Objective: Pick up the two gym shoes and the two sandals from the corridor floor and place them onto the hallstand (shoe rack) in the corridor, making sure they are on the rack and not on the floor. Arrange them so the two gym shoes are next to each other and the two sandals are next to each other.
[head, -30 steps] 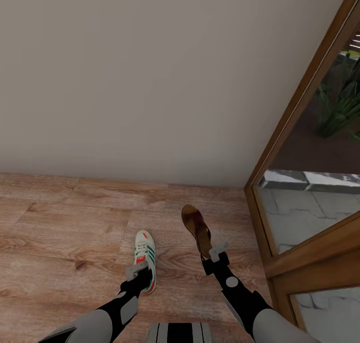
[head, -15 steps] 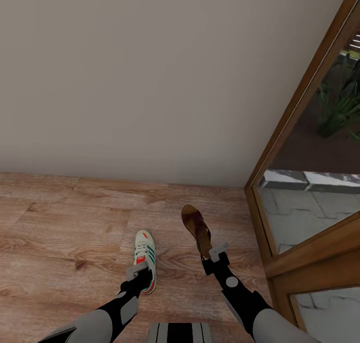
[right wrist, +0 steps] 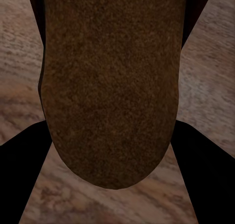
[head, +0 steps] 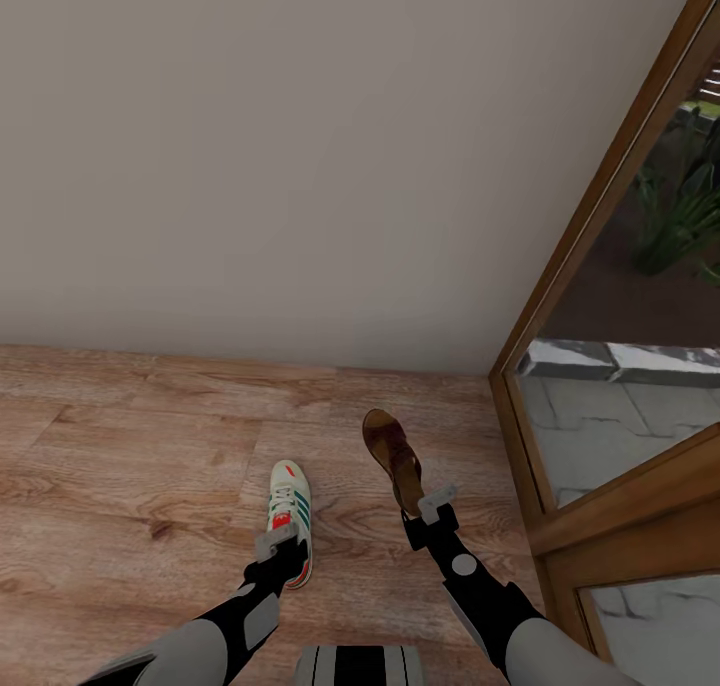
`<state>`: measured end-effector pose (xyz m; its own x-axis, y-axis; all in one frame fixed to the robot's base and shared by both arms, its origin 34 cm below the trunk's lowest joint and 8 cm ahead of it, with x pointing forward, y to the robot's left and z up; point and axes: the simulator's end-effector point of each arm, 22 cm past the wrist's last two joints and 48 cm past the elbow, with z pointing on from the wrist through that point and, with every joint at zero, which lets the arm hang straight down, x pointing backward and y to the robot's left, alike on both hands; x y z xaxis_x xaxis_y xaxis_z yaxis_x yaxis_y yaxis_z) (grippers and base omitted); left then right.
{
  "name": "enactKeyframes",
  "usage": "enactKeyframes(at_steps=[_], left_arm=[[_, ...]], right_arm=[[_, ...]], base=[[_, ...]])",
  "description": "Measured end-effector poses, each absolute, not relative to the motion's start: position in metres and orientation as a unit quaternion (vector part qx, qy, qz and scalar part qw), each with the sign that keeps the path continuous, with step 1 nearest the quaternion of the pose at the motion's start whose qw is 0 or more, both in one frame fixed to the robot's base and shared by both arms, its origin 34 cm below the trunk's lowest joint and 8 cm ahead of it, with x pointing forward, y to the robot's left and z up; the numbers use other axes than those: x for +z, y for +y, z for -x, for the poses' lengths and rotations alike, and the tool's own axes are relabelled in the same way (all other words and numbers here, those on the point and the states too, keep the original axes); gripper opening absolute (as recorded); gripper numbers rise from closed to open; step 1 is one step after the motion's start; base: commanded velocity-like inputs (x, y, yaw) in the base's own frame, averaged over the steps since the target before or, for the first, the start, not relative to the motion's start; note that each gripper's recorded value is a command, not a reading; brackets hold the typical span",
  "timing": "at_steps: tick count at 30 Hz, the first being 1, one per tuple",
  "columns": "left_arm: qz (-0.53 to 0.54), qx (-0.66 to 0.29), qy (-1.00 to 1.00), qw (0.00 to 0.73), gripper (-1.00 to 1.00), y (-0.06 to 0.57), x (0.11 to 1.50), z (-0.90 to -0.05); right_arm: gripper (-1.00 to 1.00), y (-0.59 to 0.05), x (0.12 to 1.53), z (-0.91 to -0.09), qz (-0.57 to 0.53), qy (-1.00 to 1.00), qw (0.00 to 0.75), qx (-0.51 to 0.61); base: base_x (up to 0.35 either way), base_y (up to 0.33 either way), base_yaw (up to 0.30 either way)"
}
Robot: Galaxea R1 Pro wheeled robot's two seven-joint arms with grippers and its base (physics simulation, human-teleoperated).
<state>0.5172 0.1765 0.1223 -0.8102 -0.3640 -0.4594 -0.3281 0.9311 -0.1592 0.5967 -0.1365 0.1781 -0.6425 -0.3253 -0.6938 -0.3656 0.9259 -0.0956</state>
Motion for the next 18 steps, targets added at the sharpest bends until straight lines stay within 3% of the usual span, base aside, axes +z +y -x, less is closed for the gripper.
enactKeyframes(at_steps=[18], left_arm=[[0.182, -0.037, 0.951, 0.248, 1.00, 0.1758, 0.1223, -0.5171]], right_arm=[[-1.00, -0.1365, 0.1781, -0.5965, 0.191, 0.906, 0.377, 0.027]], base=[[0.000, 0.000, 0.000]])
